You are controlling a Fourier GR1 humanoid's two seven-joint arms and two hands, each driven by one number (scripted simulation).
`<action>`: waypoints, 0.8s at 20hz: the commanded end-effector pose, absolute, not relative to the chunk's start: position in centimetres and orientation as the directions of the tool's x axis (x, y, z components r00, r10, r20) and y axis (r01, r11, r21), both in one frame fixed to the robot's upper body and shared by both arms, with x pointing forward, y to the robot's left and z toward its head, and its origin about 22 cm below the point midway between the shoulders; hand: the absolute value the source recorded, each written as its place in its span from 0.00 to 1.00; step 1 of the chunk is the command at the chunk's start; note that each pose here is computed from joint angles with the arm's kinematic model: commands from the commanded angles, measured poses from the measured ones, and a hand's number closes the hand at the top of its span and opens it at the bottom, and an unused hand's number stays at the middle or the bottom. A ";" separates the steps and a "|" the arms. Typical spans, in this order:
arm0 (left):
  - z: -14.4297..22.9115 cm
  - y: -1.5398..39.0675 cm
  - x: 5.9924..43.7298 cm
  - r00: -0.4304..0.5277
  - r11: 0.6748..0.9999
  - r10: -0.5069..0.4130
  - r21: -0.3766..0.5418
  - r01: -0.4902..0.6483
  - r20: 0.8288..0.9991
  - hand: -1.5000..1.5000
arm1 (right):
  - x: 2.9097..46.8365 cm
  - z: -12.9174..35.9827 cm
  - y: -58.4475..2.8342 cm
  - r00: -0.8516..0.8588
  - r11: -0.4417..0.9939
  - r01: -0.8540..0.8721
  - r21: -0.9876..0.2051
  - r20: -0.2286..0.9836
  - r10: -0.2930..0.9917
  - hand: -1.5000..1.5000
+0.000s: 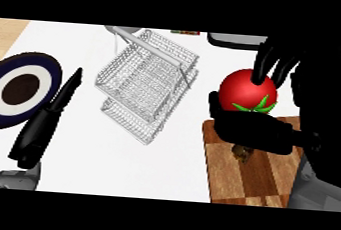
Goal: Pick the tomato from the cutting board and place it in the tiered basket
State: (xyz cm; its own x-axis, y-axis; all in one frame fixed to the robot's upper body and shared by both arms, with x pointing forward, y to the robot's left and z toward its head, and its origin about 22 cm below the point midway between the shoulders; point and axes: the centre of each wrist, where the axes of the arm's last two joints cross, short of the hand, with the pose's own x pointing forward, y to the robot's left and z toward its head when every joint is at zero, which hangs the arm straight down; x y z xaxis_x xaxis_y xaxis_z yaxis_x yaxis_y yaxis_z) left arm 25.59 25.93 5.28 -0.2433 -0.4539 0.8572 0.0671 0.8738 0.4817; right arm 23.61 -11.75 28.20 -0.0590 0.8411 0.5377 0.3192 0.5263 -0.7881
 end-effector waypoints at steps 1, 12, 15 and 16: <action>5.9 25.5 26.4 -0.249 0.876 -0.452 0.479 0.055 0.856 0.50 | 24.2 31.2 -7.5 0.048 0.520 0.286 -0.805 0.554 0.831 1.00; 5.0 26.4 25.5 -0.259 0.863 -0.466 0.499 0.081 0.846 0.50 | 34.8 30.6 -2.5 0.094 0.580 0.169 -0.797 0.599 0.795 1.00; 5.9 24.8 26.7 -0.252 0.877 -0.438 0.472 0.093 0.863 0.50 | 36.8 28.9 -1.3 0.118 0.594 0.170 -0.786 0.615 0.780 1.00; 6.9 23.9 27.1 -0.266 0.869 -0.447 0.485 0.097 0.854 0.50 | 38.1 28.4 -1.8 0.122 0.608 0.167 -0.776 0.628 0.769 1.00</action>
